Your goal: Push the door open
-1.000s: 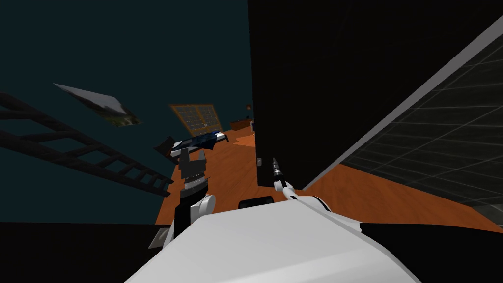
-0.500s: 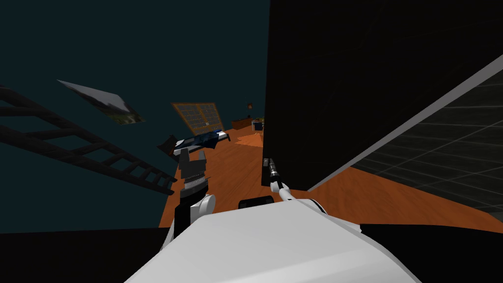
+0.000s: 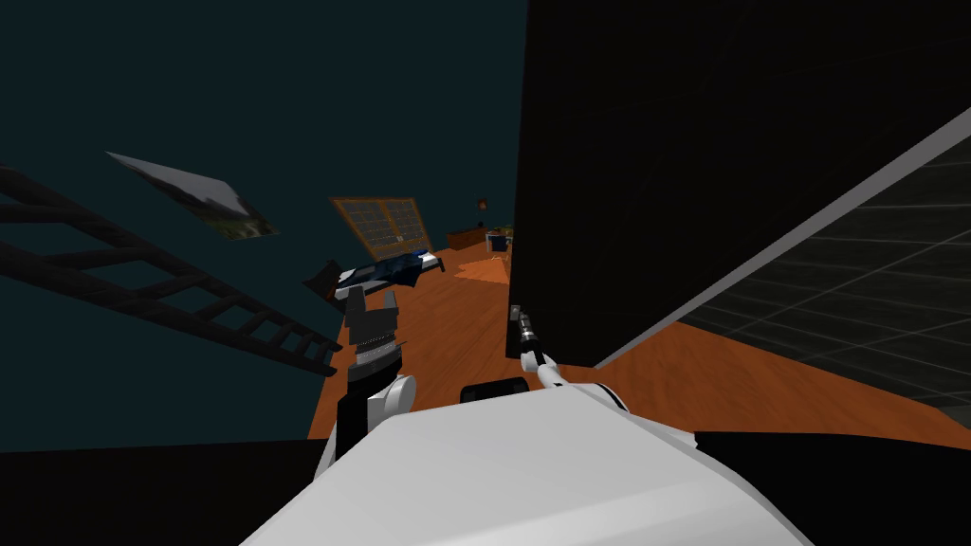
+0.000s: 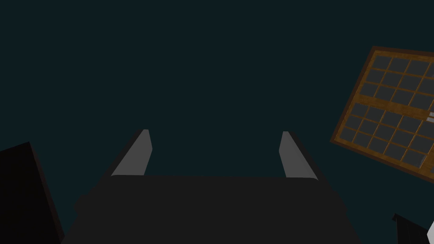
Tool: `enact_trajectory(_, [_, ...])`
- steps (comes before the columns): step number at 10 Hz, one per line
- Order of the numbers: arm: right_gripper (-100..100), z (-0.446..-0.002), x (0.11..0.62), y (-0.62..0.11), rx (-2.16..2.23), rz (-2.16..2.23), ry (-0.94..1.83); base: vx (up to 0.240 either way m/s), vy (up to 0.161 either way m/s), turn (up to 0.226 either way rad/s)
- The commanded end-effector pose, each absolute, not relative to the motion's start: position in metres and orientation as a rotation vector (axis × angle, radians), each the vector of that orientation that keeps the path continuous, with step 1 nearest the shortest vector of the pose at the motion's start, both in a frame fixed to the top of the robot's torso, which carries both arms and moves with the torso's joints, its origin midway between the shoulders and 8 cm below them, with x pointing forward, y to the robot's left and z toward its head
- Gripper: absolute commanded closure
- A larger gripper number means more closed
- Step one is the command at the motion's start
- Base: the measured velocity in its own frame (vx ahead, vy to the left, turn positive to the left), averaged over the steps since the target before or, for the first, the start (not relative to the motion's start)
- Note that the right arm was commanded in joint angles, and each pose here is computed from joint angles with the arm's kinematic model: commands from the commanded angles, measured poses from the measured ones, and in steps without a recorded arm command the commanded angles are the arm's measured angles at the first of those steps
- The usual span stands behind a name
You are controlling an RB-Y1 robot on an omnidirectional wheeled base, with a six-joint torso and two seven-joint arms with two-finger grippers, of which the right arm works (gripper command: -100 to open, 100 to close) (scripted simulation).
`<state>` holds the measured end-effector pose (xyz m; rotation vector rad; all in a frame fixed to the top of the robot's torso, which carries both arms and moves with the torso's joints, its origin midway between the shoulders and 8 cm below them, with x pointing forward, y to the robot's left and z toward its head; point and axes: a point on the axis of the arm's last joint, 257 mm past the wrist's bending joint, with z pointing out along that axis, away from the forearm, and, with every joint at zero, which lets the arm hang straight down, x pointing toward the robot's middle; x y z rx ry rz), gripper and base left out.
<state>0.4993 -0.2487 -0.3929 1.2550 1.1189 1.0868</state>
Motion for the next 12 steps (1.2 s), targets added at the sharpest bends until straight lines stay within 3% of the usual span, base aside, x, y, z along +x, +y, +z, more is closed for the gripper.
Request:
enact_trajectory(1, [100, -0.389, 0.502, -0.247, 1.248, 1.093, 1.115, 0.003, -0.023, 0.011])
enact_trajectory(4, [100, -0.389, 0.502, -0.247, 1.248, 1.093, 1.115, 0.001, -0.003, 0.005])
enact_trajectory(5, [-100, -0.387, 0.503, -0.261, 1.223, 1.076, 1.126, 0.009, -0.092, -0.125])
enact_trajectory(8, [-100, -0.385, 0.503, -0.274, 1.197, 1.062, 1.14, 0.036, -0.074, -0.048])
enact_trajectory(12, [-100, -0.382, 0.504, -0.285, 1.154, 1.056, 1.176, 0.043, -0.136, -0.2])
